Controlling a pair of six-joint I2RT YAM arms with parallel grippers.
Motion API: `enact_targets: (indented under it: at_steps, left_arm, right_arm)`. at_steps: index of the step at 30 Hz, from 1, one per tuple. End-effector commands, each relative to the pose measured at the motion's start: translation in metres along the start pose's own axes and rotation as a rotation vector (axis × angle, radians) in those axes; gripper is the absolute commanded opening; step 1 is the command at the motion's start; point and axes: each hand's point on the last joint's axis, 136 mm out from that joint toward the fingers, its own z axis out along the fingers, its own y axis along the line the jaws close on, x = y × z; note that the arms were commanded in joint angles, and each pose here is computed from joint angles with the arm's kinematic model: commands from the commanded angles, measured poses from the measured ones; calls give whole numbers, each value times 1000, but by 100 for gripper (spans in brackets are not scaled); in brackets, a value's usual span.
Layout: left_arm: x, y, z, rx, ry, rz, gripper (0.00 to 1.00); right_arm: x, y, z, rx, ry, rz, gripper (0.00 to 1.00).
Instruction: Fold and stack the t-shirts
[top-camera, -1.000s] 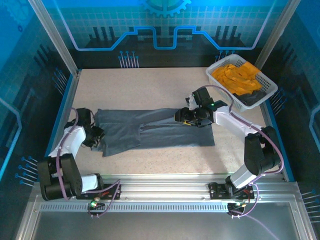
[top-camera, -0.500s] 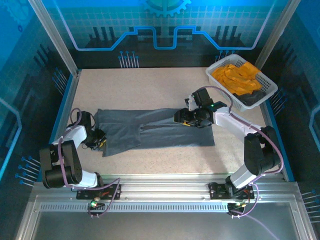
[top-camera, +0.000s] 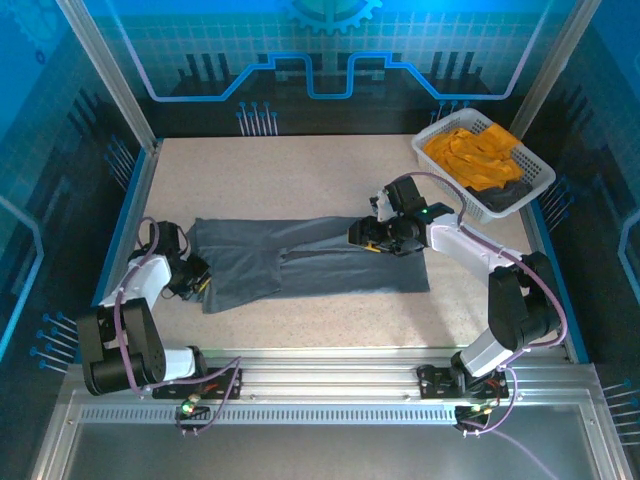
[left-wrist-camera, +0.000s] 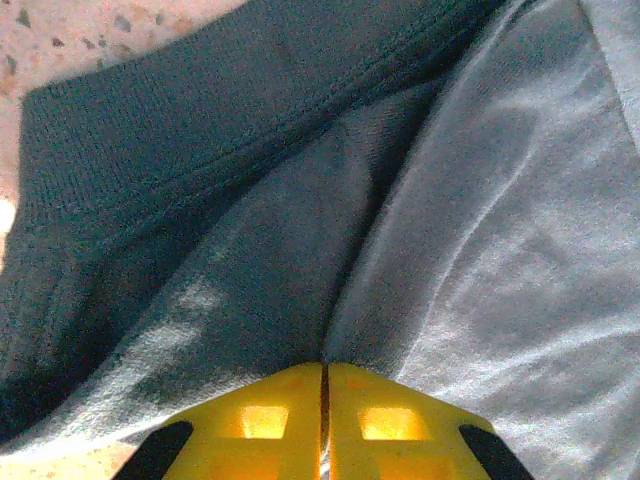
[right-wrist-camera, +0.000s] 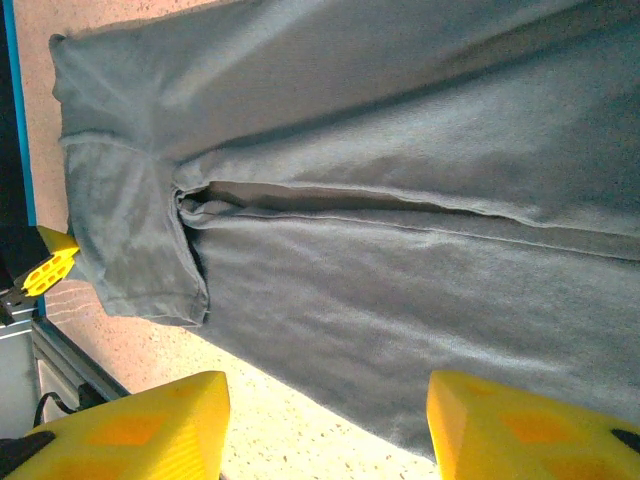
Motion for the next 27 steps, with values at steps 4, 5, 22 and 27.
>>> enact_targets:
  at_steps: [4,5,22,27]
  left_arm:
    - [-2,-2,-8,-8,9,-17,11]
    - [-3,-3,-10,-9,7,-17,11]
    - [0,-2,5,-15,56,28,20]
    - [1,0,4,-20,55,27,5]
  right_arm:
    - [-1,4,1,1,13,-6,56]
    - [-1,4,1,3,15,-7,55]
    - [0,-2,0,17,20,4,55]
    - [1,-3,1,22,19,6,55]
